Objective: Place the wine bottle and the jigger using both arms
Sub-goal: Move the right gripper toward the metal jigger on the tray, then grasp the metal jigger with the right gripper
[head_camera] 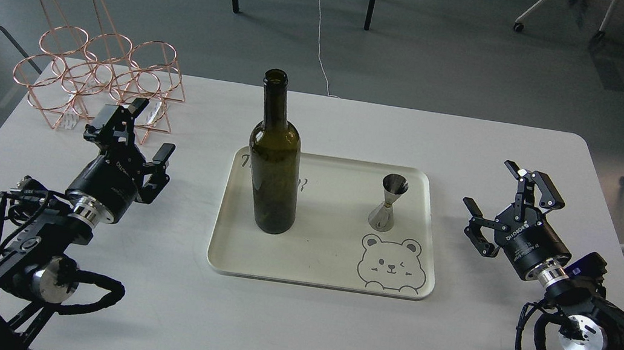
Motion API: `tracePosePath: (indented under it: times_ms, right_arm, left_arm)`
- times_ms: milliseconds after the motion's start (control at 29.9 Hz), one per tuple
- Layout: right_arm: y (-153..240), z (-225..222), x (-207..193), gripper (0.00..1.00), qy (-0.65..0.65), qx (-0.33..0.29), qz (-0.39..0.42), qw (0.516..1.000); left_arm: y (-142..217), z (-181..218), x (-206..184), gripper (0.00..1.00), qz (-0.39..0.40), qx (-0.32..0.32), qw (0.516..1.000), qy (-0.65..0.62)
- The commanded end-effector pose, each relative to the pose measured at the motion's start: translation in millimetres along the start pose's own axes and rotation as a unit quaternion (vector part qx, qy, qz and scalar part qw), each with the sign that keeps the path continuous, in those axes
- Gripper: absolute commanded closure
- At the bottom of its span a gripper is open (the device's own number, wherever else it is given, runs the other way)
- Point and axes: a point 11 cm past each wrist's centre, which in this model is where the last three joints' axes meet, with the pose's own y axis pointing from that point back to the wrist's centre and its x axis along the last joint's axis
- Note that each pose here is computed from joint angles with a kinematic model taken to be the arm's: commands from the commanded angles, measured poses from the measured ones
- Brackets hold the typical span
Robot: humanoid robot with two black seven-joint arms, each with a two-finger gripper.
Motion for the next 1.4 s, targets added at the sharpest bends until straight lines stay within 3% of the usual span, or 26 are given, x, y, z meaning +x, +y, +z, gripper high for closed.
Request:
tracePosePath:
  times_ms: [0,167,401,568,702,902,1102,1236,1370]
  right_arm:
    - [0,1,-2,0.01,0.0,-0.002,-0.005,1.0]
    - [11,-3,9,0.01,0.008,-0.004,0.008,1.0]
    - [35,-48,37,0.01,0.08,-0.018,0.0,0.997]
    - [44,-58,19,0.01,0.212,-0.083,-0.077,0.971]
    - [47,-56,6,0.01,0.395,-0.114,-0.1,0.906]
    - [41,-49,-12,0.01,0.643,-0.052,-0.098,0.758]
    - [33,-37,-23,0.01,0.783,0.034,-0.11,0.611]
    - [20,-11,-17,0.01,0.814,0.03,-0.123,0.568]
    - [10,25,-25,0.02,0.818,0.021,-0.15,0.555]
  left_arm:
    - [1,-2,-1,0.02,-0.004,0.004,1.0,-0.006]
    - [-2,4,1,0.02,-0.005,-0.002,1.0,-0.006]
    - [2,22,23,0.02,0.004,-0.006,0.999,-0.047]
    - [4,31,25,0.02,0.005,-0.042,0.998,-0.052]
    - [4,38,22,0.02,-0.003,-0.069,0.996,-0.057]
    - [3,39,14,0.02,-0.014,-0.073,0.996,-0.055]
    - [2,43,8,0.02,-0.022,-0.079,0.995,-0.053]
    - [2,45,4,0.02,-0.028,-0.083,0.995,-0.052]
    - [2,46,3,0.02,-0.029,-0.084,0.995,-0.052]
